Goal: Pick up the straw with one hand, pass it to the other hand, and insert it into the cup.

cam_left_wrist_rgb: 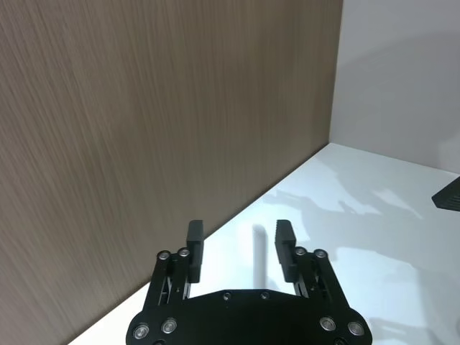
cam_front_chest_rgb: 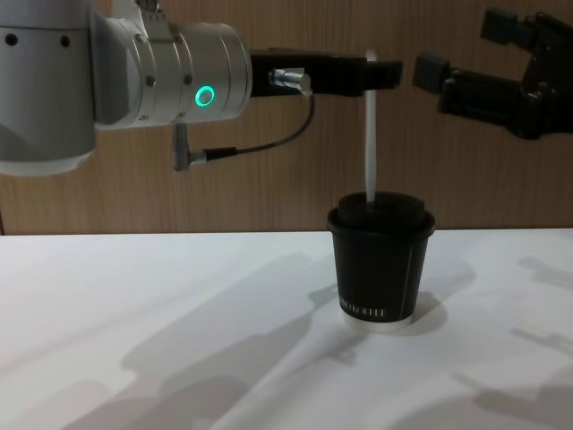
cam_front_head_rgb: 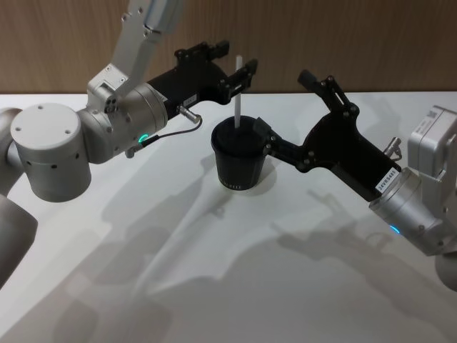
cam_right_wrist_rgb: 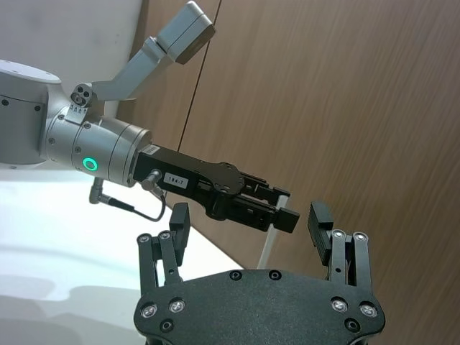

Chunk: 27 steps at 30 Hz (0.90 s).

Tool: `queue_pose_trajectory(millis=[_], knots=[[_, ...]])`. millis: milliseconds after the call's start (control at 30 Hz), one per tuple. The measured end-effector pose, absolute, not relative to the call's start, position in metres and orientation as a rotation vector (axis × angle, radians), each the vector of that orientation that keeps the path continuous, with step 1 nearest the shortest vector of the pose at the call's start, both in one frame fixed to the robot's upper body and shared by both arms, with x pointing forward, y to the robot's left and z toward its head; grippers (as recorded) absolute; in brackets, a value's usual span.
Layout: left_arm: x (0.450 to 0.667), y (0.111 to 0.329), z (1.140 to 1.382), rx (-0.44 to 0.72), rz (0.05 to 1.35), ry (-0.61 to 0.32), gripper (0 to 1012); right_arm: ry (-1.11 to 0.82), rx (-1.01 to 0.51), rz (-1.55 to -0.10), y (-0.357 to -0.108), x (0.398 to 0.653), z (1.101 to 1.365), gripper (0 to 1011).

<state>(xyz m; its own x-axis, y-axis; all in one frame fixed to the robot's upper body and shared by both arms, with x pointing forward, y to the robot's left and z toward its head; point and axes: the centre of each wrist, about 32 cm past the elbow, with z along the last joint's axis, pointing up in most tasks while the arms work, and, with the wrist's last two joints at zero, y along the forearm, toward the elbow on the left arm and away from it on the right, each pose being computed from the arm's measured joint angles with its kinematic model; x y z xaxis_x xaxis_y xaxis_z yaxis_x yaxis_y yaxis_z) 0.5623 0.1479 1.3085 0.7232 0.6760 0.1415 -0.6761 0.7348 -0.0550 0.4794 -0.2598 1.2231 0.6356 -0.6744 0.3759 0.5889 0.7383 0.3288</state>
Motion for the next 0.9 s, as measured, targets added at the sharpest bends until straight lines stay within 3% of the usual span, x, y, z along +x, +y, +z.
queue_pose_trajectory(millis=[433, 900], knots=[[0.561, 0.149, 1.306, -0.013, 0.749, -0.156, 966, -0.501, 0.186, -0.727, -0.260, 0.479, 1.223, 1001], [0.552, 0.158, 1.293, -0.059, 0.749, -0.167, 1003, -0.427, 0.267, -0.764, -0.256, 0.479, 1.235, 1001]])
